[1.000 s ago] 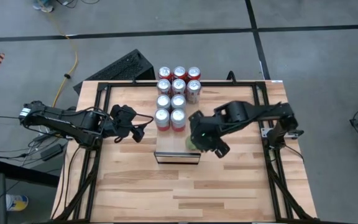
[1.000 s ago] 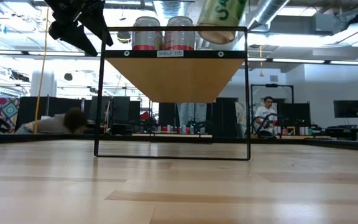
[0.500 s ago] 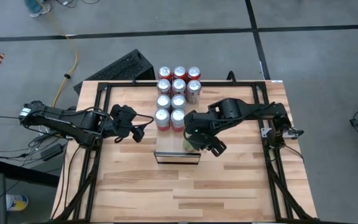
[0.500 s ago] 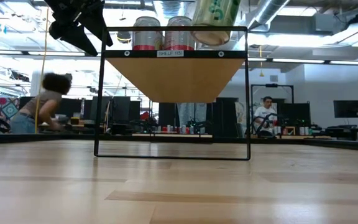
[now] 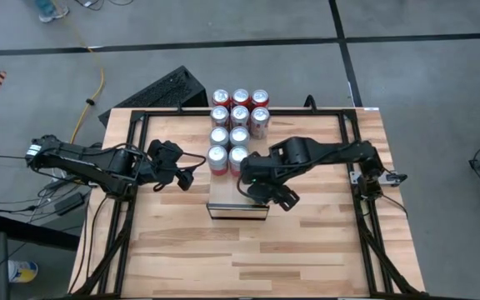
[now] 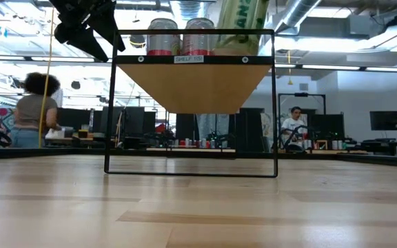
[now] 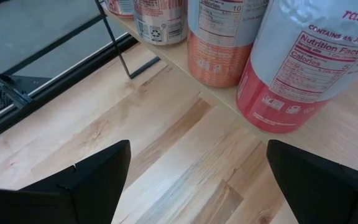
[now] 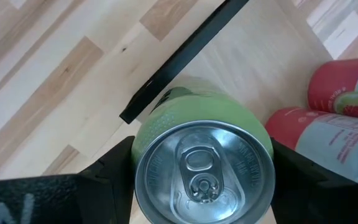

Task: Place canned beverage on shelf
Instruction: Put the green soda can on the shelf

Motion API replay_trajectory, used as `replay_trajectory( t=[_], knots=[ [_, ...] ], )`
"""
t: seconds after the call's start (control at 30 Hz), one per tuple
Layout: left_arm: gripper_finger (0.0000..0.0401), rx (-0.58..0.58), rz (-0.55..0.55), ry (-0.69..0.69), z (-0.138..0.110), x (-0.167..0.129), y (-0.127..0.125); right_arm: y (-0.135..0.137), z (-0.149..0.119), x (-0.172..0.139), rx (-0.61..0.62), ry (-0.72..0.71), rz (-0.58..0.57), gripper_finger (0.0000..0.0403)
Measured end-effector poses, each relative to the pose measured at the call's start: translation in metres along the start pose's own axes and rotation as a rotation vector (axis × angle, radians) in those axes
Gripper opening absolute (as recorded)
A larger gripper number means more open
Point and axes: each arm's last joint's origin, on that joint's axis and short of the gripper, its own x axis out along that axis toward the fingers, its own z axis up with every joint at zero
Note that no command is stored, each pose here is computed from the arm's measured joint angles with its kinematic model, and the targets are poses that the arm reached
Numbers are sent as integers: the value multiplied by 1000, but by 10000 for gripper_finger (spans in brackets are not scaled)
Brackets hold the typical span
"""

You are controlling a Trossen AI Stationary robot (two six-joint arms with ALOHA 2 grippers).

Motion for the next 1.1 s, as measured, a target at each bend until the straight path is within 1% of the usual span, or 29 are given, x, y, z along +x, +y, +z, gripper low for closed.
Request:
replay_trajectory(
  t=[0.17, 0.3, 0.4, 0.6, 0.77, 1.1],
  knots=[
    [363, 1, 1, -1, 0, 0, 0, -1, -1, 0, 16, 2, 0, 263],
    [363, 0, 1, -1, 0, 0, 0, -2, -1, 0, 30, 2, 0, 294],
    [363, 0, 2, -2, 0, 0, 0, -2, -2, 0, 44, 2, -1, 305],
    [363, 1, 3, -3, 0, 0, 0, -4, -2, 0, 73, -3, -8, 309],
    [363, 1, 3, -3, 0, 0, 0, -7, 1, 0, 74, -26, -46, 310],
    [363, 4, 3, -3, 0, 0, 0, -6, 1, 0, 116, -30, -41, 312]
  ],
)
